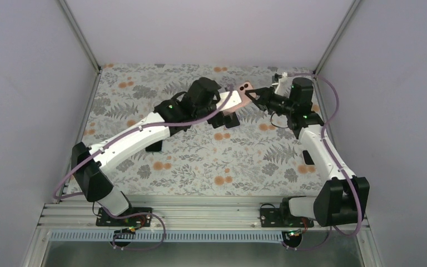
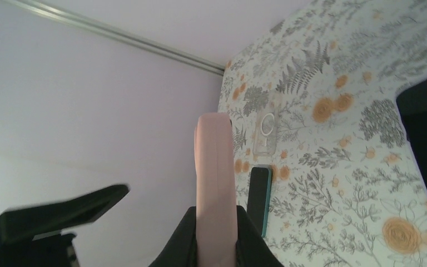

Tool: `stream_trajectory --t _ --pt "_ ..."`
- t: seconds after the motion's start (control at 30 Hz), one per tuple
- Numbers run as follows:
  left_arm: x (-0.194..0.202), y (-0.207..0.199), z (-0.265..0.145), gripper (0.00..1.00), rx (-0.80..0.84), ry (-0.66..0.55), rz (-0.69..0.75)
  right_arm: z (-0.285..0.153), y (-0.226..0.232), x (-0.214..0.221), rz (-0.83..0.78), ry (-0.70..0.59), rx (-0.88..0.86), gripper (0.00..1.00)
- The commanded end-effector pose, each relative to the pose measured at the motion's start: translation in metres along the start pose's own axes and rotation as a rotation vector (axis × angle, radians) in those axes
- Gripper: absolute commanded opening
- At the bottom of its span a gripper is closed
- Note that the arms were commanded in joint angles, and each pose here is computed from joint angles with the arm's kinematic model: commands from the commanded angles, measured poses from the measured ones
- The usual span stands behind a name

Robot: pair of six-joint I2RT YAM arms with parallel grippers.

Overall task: Take the phone out of the phone case
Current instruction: Adjust the phone.

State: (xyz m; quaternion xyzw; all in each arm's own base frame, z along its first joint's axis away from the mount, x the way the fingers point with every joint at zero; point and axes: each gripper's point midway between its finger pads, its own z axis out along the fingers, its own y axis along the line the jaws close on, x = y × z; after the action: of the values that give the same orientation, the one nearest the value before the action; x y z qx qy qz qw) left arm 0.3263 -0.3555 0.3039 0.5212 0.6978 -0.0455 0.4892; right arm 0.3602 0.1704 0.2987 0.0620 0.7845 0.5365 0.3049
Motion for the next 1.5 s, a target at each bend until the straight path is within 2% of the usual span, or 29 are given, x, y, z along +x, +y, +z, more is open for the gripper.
stream_trajectory --t 0.0,0.3,0.5,0.77,1.07,1.13,1.17,1.23,1.4,1.47 --pt "-0.003 -0.003 0.0 1.0 -0.135 0.039 0.16 -0.006 -0.001 0.0 0.134 0.014 -0.057 0.03" --pt "0.006 -0.041 0.016 1.0 -0.267 0.13 0.424 -0.011 -0.016 0.008 0.269 0.039 -0.072 0.03" --pt "0.013 -0.046 0.025 0.9 -0.337 0.189 0.521 -0.013 -0.02 0.019 0.337 0.06 -0.089 0.03" --pt "0.019 -0.043 0.033 0.67 -0.431 0.226 0.616 -0.014 -0.021 0.021 0.355 0.066 -0.09 0.04" --pt "0.023 -0.043 0.035 0.24 -0.454 0.238 0.637 -0.013 -0.023 0.023 0.378 0.07 -0.087 0.04" --pt "0.023 -0.043 0.035 0.15 -0.456 0.237 0.636 -0.013 -0.023 0.023 0.382 0.07 -0.088 0.08" --pt "0.023 -0.043 0.035 0.11 -0.454 0.238 0.635 -0.013 -0.022 0.023 0.381 0.069 -0.088 0.15" --pt "0.023 -0.044 0.035 0.04 -0.437 0.236 0.618 -0.014 -0.021 0.023 0.378 0.066 -0.091 0.23" --pt "0.017 -0.041 0.033 0.02 -0.381 0.227 0.527 -0.019 -0.017 0.018 0.362 0.047 -0.097 0.46" --pt "0.015 -0.037 0.031 0.02 -0.377 0.223 0.504 -0.021 -0.015 0.015 0.351 0.037 -0.1 0.61"
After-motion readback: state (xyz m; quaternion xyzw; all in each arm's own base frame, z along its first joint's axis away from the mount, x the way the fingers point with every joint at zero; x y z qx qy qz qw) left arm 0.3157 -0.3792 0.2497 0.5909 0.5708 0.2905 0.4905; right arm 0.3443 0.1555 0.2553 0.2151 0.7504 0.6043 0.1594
